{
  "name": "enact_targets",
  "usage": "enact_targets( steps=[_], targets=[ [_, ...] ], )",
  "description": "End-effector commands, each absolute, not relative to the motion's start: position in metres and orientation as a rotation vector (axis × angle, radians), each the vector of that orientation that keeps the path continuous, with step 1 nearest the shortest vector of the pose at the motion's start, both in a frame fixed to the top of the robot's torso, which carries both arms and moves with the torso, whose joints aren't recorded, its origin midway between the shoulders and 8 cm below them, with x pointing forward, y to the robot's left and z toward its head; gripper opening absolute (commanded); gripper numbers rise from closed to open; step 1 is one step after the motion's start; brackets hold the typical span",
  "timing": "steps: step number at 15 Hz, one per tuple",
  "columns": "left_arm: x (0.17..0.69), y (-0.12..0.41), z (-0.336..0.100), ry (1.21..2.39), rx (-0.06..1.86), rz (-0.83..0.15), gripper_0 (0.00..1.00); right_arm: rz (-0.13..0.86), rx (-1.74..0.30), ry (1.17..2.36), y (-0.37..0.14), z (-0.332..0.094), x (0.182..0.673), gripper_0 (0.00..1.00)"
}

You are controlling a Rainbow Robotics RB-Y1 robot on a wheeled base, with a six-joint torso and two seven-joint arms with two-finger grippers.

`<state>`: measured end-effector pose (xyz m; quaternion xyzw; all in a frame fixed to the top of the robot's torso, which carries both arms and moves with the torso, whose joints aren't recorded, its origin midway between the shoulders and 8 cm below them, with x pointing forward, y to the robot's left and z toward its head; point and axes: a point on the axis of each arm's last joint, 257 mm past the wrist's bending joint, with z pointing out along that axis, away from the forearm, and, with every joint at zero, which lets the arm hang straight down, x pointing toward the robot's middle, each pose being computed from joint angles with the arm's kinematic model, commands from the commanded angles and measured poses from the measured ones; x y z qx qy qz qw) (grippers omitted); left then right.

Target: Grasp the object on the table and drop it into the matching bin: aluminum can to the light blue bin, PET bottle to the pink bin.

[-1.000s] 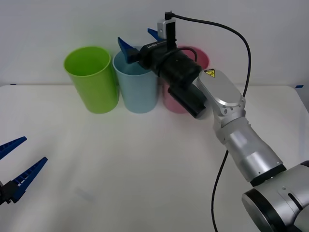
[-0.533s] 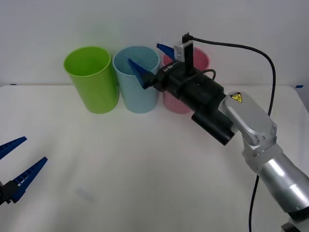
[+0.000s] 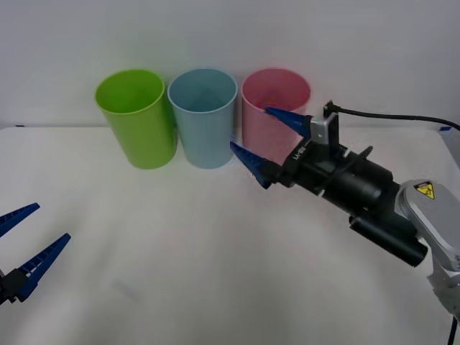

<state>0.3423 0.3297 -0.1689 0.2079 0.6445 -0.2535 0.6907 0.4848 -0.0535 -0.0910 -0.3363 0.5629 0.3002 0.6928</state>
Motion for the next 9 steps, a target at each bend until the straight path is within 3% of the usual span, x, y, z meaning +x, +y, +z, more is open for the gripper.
enact_targets(
  steps=[1, 9],
  targets=[
    [0.342, 0.330, -0.169, 1.441, 0.465, -0.567, 1.00, 0.668, -0.788, 1.272, -0.078, -0.109, 0.465, 1.00],
    [0.342, 0.330, -0.169, 1.441, 0.465, -0.567, 1.00, 0.624, -0.800, 1.341, -0.157, -0.161, 0.418, 1.00]
  ],
)
